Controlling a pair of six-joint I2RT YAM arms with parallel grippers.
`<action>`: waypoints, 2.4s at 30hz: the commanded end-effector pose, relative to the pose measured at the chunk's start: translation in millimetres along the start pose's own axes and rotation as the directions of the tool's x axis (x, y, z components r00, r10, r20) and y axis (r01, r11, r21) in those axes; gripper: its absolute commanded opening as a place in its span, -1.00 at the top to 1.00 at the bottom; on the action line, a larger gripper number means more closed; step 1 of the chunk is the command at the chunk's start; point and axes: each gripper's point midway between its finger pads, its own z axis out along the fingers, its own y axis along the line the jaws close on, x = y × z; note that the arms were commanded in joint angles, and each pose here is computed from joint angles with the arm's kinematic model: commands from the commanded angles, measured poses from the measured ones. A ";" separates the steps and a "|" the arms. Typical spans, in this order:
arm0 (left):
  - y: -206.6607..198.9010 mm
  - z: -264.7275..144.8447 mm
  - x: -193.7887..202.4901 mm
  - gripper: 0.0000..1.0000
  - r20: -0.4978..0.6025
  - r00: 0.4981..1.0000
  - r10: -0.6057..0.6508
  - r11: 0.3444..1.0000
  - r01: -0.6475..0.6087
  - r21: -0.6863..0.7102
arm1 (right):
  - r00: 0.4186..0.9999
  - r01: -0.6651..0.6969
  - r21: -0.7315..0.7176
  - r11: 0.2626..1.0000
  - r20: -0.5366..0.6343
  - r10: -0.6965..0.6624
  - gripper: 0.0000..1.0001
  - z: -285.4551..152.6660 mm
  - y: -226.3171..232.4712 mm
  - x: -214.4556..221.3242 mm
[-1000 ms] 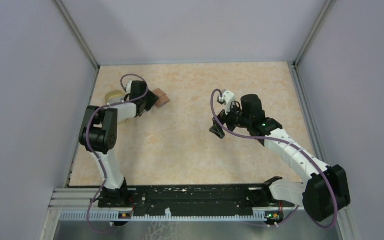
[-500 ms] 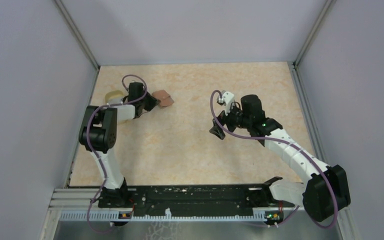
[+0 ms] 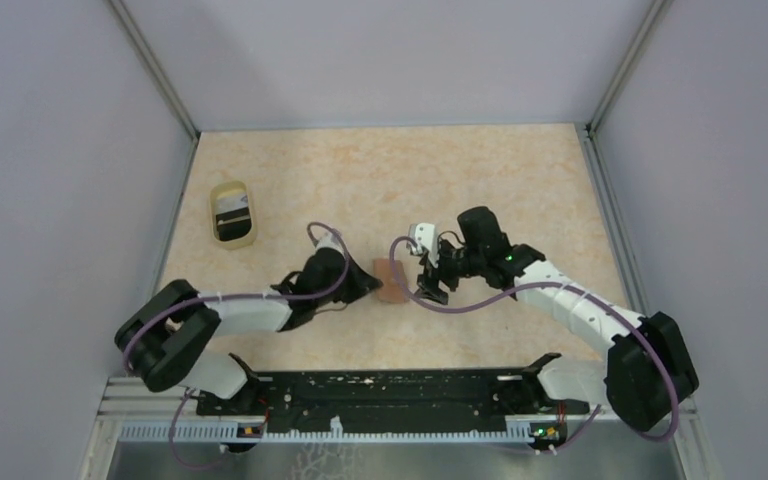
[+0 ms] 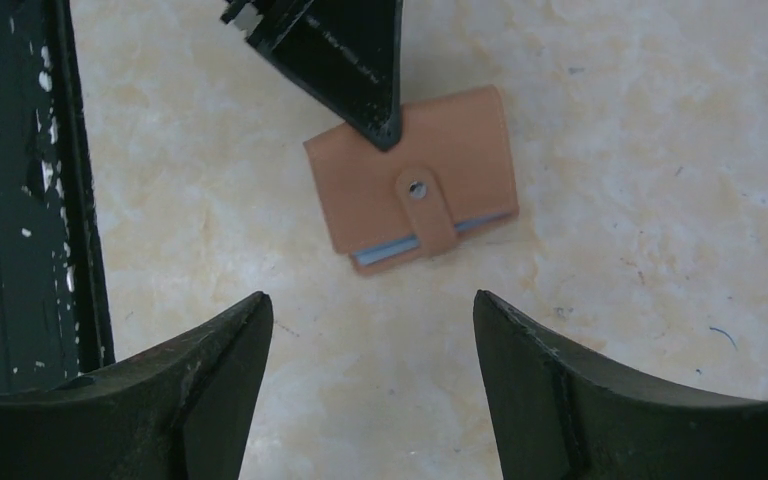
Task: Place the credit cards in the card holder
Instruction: Move the card holder to the center of the board, then open the card holder at the center of the board.
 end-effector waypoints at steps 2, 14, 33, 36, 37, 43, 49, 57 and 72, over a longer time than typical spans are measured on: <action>-24.6 -15.0 19.5 1.00 0.204 0.973 -0.106 0.994 0.112 -0.018 | 0.994 0.109 -0.028 0.994 0.032 -0.108 -0.28 4.8 4.4 -9.8; -35.6 -2.3 73.9 1.00 0.178 0.978 -0.109 0.992 0.118 -0.039 | 0.996 0.024 -0.153 0.988 -0.086 -0.038 0.11 44.3 28.8 28.9; -41.0 -1.1 92.4 1.00 0.190 0.975 -0.112 0.992 0.121 -0.034 | 0.969 -0.086 -0.015 0.996 -0.232 0.080 0.11 73.0 13.7 60.2; -41.4 -0.3 95.6 1.00 0.179 0.978 -0.103 0.993 0.111 -0.032 | 0.961 -0.089 0.033 0.995 -0.259 0.095 0.21 74.6 6.6 66.3; -41.9 -0.5 95.5 1.00 0.178 0.979 -0.103 0.993 0.110 -0.031 | 0.958 -0.091 0.050 0.995 -0.267 0.101 0.33 74.7 3.6 67.0; -37.8 -4.4 93.1 1.00 0.188 0.977 -0.101 0.993 0.110 -0.034 | 0.951 -0.069 0.140 0.988 -0.289 0.107 0.85 69.3 -12.3 68.2; -32.4 -5.3 91.1 1.00 0.201 0.974 -0.102 0.992 0.114 -0.049 | 0.959 -0.063 0.168 0.984 -0.263 0.106 1.00 61.8 -17.4 55.9; -17.2 -9.4 81.9 1.00 0.253 0.964 -0.079 0.993 0.099 -0.067 | 0.971 -0.164 0.172 0.971 -0.147 0.190 1.00 35.3 -31.0 35.8; -18.0 0.3 91.2 0.37 0.183 0.981 0.057 0.993 -0.038 -0.109 | 0.969 -0.221 0.137 0.966 -0.081 0.233 1.00 24.4 -32.3 24.1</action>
